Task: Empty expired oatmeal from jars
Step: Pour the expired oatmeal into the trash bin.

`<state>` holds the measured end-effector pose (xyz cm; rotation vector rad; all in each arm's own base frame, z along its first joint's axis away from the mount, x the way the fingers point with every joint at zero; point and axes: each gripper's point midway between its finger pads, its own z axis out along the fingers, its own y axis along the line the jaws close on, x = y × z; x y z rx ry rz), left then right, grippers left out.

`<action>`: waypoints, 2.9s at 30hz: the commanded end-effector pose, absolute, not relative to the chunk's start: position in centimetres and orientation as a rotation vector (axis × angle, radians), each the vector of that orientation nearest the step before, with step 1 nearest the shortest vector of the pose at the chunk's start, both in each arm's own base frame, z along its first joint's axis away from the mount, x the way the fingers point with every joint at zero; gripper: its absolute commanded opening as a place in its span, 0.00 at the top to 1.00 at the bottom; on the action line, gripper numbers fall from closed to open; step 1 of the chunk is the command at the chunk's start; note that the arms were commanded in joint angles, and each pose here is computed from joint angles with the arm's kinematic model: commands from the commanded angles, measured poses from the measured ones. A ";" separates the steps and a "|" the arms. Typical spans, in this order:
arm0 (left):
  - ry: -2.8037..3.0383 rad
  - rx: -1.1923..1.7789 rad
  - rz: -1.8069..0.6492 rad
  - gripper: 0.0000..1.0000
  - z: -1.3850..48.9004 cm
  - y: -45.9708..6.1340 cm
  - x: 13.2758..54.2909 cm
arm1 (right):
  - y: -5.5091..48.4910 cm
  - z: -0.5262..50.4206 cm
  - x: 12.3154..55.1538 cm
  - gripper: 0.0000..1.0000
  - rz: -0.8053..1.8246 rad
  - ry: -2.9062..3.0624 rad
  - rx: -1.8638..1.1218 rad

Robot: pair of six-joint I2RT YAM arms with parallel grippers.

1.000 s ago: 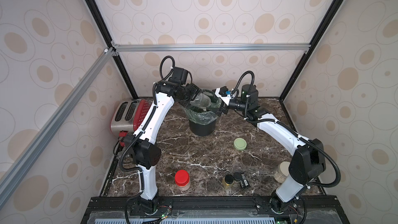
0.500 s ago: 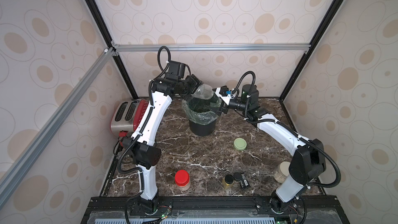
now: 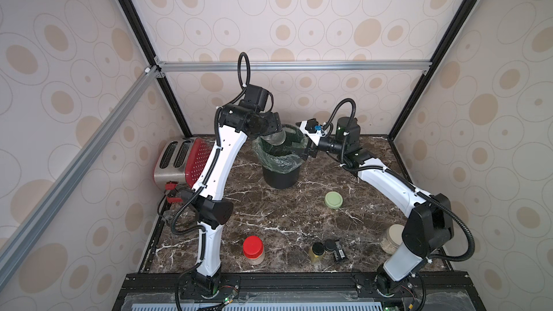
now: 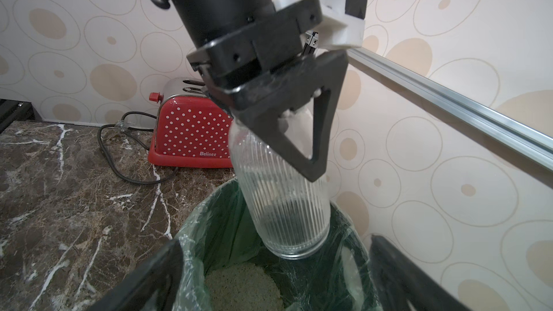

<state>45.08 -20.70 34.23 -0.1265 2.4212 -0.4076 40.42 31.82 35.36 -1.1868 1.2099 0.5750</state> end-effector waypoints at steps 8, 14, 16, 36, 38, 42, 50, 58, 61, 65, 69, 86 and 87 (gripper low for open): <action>2.373 0.119 -0.057 1.00 33.7 -19.6 46.0 | 31.8 36.5 39.5 0.03 0.605 1.199 -1.185; 2.311 0.241 0.097 1.00 33.4 -21.0 46.8 | 31.8 35.9 39.4 0.03 0.613 1.222 -1.180; 2.278 0.273 0.080 1.00 34.0 -21.6 47.1 | 31.6 35.6 39.2 0.02 0.610 1.227 -1.180; 2.323 0.431 0.101 1.00 33.4 -23.0 43.7 | 29.0 34.1 38.7 0.01 0.595 1.472 -1.066; 2.318 0.403 0.059 1.00 34.2 -23.1 43.2 | 29.1 34.1 38.5 0.01 0.609 1.473 -1.068; 2.262 0.374 -0.082 1.00 36.9 -24.2 41.9 | 29.0 34.1 38.3 0.01 0.617 1.463 -1.070; 2.292 0.396 -0.023 1.00 35.3 -24.3 42.3 | 29.0 33.7 38.6 0.01 0.613 1.452 -1.053; 2.378 0.445 0.053 1.00 31.1 -25.0 43.6 | 29.0 33.0 38.5 0.01 0.625 1.472 -1.056; 2.356 0.437 0.035 1.00 32.0 -25.1 43.6 | 29.0 32.9 38.5 0.01 0.622 1.472 -1.055; 2.273 0.411 -0.009 1.00 35.3 -24.7 42.9 | 29.0 33.1 38.5 0.01 0.621 1.460 -1.053; 2.241 0.409 -0.042 1.00 36.7 -24.4 42.1 | 29.1 33.2 38.4 0.01 0.626 1.446 -1.054; 2.341 0.468 -0.014 1.00 31.9 -26.0 43.6 | 29.1 32.6 38.3 0.01 0.628 1.454 -1.066; 2.330 0.460 -0.017 1.00 32.5 -25.9 43.5 | 29.2 32.8 38.3 0.01 0.629 1.452 -1.062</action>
